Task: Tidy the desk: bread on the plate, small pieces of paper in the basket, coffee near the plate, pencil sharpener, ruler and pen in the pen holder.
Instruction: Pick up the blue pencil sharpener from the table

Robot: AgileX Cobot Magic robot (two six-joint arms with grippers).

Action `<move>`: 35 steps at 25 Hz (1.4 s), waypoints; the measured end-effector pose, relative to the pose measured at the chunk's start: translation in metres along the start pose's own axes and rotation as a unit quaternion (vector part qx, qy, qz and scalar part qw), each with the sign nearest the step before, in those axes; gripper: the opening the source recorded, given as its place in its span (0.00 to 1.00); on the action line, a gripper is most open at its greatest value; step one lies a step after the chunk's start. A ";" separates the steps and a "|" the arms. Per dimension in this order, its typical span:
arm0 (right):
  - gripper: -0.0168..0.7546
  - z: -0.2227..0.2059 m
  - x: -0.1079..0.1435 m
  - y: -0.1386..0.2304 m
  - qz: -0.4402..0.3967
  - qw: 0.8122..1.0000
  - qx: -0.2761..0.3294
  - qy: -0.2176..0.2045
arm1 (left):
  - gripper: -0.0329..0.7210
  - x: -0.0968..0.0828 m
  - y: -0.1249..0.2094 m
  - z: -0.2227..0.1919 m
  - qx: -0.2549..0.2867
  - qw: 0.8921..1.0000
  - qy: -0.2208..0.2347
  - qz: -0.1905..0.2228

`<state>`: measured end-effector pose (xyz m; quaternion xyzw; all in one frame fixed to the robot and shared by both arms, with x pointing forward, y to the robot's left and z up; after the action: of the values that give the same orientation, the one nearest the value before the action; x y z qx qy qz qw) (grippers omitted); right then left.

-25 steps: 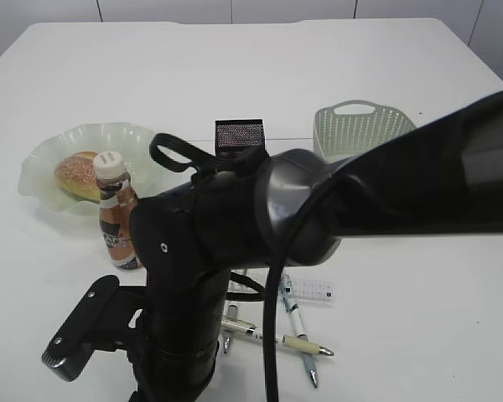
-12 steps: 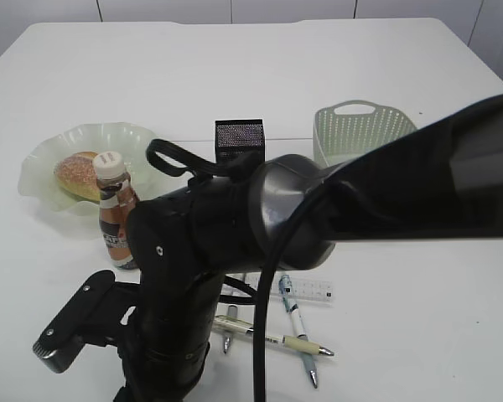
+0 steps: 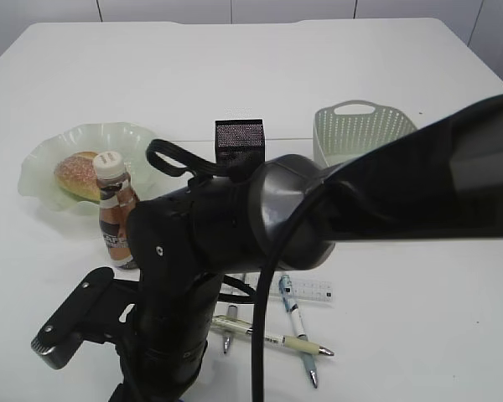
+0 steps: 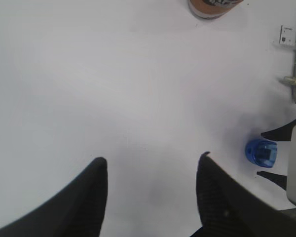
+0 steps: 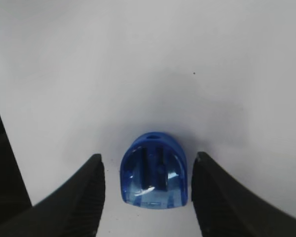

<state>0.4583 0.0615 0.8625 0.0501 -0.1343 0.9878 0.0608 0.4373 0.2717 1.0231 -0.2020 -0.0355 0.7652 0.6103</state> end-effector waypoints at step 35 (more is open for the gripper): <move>0.44 0.008 0.000 -0.002 -0.027 0.999 0.028 -0.021 | 0.60 0.000 -0.002 0.000 -0.007 1.000 0.001 -0.008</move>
<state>0.4590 0.0615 0.8706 0.0759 -0.1063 0.9879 0.0837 0.4392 0.2719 1.0238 -0.2069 -0.0418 0.7595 0.6153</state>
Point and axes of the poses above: a point on each arm's last joint axis where the gripper is mounted, z pointing back along that axis away from the gripper, x along the wrist's bending axis when the last joint is at zero, y = z × x, the point moved 5 cm from there along -z, pointing out along that axis toward the gripper, and after that the axes turned 10 degrees about z, right-handed, at the moved point
